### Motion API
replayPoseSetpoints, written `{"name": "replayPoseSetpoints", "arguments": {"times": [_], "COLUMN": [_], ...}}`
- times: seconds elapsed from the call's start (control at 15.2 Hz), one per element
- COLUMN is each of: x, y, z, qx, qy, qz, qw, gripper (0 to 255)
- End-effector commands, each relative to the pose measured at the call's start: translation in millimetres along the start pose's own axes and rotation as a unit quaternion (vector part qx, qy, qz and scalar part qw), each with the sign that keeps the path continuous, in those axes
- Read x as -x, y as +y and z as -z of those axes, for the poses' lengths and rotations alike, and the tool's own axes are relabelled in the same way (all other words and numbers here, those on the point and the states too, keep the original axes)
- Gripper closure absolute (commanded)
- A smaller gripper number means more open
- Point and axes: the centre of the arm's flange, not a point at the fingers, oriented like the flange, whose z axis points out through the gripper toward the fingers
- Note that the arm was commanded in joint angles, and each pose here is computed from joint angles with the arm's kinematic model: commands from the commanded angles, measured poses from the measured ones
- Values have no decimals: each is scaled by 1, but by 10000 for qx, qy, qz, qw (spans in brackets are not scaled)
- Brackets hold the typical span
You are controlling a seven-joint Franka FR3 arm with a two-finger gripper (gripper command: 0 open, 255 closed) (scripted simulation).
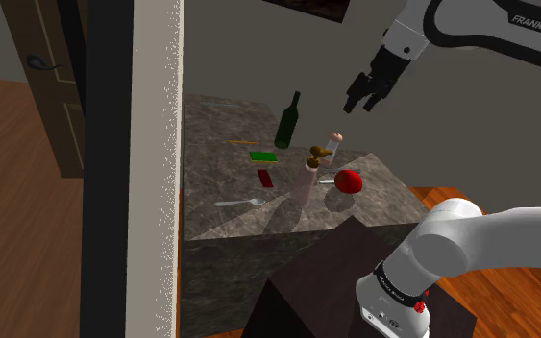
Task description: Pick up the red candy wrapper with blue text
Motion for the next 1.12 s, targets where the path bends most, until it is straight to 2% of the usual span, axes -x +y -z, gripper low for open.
{"name": "replayPoseSetpoints", "arguments": {"times": [0.0, 1.06], "x": [0, -100], "y": [0, 5], "z": [0, -192], "qx": [0, -100], "qy": [0, -333], "qz": [0, -544], "qw": [10000, 9979], "gripper": [0, 0]}}
